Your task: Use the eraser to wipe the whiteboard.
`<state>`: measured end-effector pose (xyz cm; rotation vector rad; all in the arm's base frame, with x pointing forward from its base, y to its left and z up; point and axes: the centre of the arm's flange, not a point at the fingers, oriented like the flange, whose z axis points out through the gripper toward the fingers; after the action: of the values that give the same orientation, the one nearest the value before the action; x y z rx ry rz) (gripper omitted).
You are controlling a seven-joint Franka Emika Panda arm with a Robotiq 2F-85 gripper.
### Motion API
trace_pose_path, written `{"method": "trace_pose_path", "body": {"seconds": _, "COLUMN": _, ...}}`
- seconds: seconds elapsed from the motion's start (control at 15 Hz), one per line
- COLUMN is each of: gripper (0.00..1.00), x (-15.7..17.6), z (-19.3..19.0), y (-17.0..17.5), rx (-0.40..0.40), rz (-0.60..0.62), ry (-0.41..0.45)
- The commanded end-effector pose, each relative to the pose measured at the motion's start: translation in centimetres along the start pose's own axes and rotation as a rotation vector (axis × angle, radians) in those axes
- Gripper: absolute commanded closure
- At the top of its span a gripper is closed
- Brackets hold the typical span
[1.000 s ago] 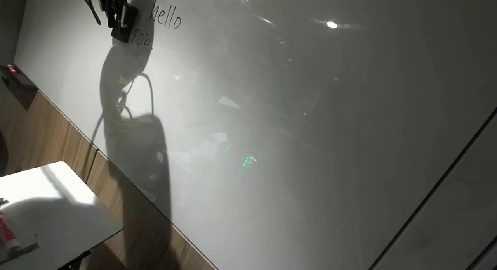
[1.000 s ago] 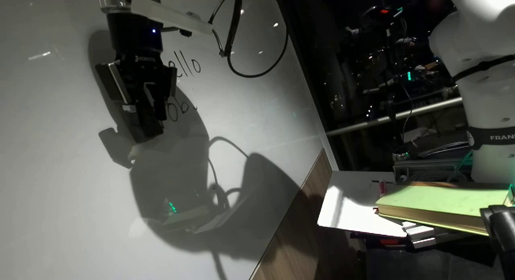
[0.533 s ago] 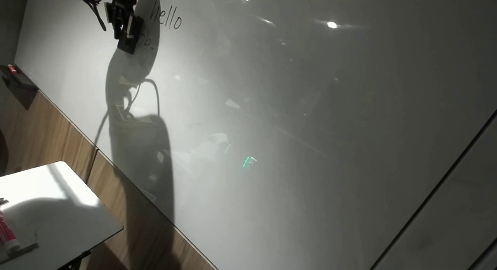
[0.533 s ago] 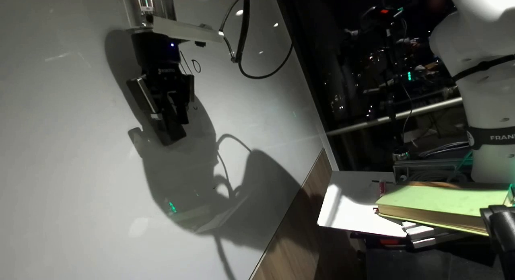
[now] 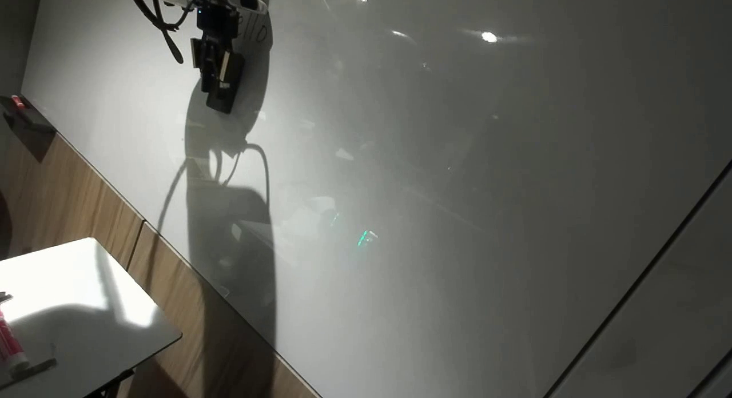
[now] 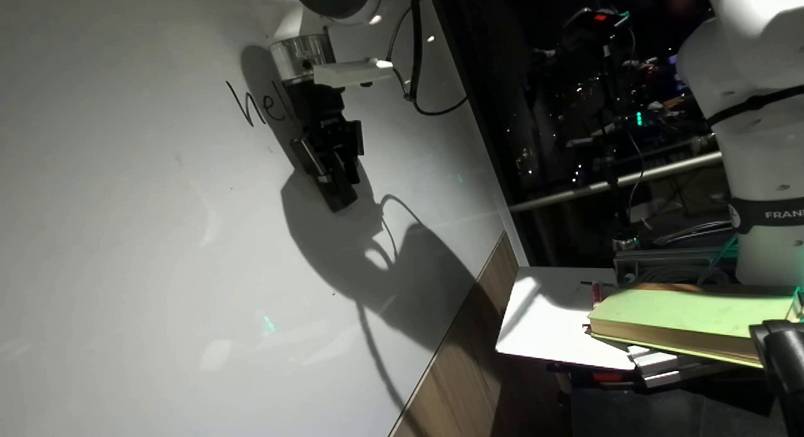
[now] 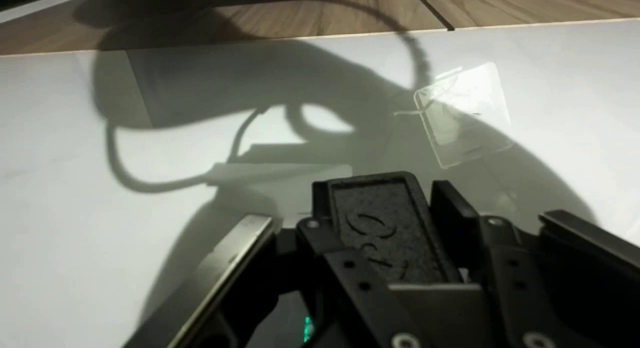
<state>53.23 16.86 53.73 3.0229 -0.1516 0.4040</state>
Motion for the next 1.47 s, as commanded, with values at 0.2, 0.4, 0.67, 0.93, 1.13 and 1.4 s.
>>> {"method": "trace_pose_path", "body": {"seconds": 0.2, "gripper": 0.72, "x": 4.2, "z": -1.1, "y": 7.8, "rx": -0.016, "rz": 0.048, "ry": 0.048}}
{"method": "trace_pose_path", "body": {"seconds": 0.4, "gripper": 0.72, "x": 4.2, "z": -4.3, "y": 6.3, "rx": -0.003, "rz": 0.041, "ry": 0.064}}
{"method": "trace_pose_path", "body": {"seconds": 0.67, "gripper": 0.72, "x": 5.3, "z": -8.1, "y": 6.6, "rx": -0.02, "rz": 0.031, "ry": 0.097}}
{"method": "trace_pose_path", "body": {"seconds": 0.93, "gripper": 0.72, "x": 6.8, "z": -12.2, "y": 7.1, "rx": -0.024, "rz": 0.028, "ry": 0.124}}
{"method": "trace_pose_path", "body": {"seconds": 1.13, "gripper": 0.72, "x": 7.4, "z": -14.9, "y": 6.7, "rx": -0.021, "rz": 0.023, "ry": 0.14}}
{"method": "trace_pose_path", "body": {"seconds": 1.4, "gripper": 0.72, "x": 6.9, "z": -16.1, "y": 4.7, "rx": -0.003, "rz": 0.011, "ry": 0.135}}
